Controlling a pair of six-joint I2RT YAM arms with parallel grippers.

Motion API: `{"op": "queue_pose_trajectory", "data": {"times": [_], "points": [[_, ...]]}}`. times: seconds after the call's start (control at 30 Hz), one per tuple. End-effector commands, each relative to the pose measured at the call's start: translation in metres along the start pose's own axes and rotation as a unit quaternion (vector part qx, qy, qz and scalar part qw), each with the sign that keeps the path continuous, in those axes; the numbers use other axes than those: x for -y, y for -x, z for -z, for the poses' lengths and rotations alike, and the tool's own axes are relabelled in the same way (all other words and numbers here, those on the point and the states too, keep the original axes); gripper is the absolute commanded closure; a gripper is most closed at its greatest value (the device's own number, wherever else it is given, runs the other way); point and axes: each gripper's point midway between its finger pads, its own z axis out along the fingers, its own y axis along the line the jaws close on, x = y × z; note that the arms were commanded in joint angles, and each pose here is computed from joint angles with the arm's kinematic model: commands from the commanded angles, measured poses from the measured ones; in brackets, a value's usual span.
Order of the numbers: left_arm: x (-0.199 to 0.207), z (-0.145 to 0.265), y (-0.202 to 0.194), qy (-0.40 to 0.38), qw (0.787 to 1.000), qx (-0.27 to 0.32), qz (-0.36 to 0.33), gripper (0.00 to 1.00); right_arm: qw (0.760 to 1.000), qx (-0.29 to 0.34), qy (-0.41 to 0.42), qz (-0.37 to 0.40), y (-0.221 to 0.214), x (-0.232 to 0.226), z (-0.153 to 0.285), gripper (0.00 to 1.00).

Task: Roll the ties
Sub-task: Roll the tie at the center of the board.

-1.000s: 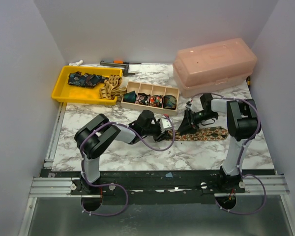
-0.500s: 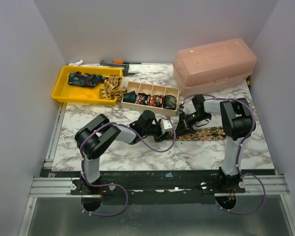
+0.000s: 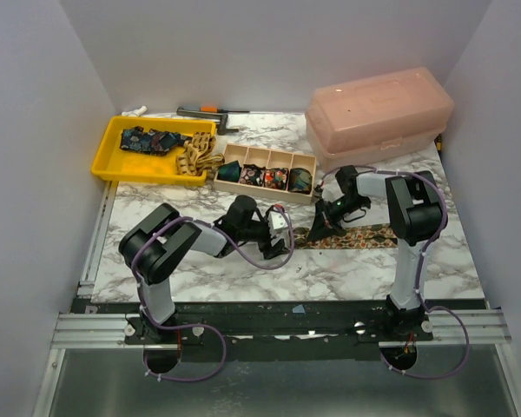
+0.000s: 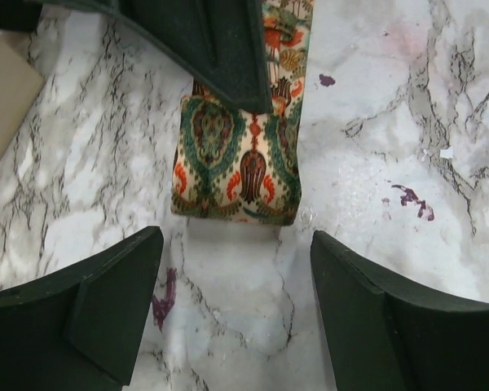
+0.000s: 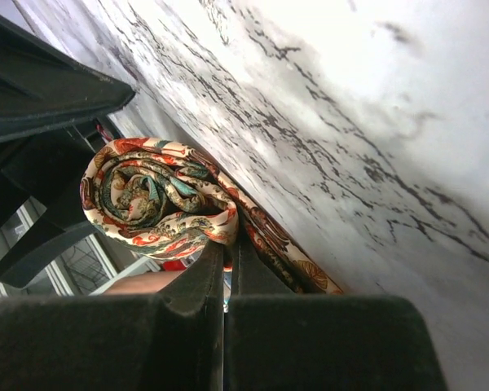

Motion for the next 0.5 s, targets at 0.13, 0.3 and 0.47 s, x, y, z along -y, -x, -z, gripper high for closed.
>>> {"op": "queue_pose_trajectory", "data": {"times": [0.13, 0.3, 0.47], "points": [[0.002, -0.025, 0.019, -0.058, 0.994, 0.065, -0.060, 0.26, 0.983, -0.038, -0.180, 0.007, -0.010, 0.086, -0.003, 1.00], [0.006, -0.029, 0.039, -0.065, 0.990, 0.093, -0.089, 0.46, 0.981, -0.044, -0.187, 0.007, -0.012, 0.090, -0.003, 1.00], [0.015, -0.033, 0.078, -0.081, 0.985, 0.121, -0.099, 0.52, 0.982, -0.055, -0.180, 0.010, -0.011, 0.089, -0.008, 1.00]]}}
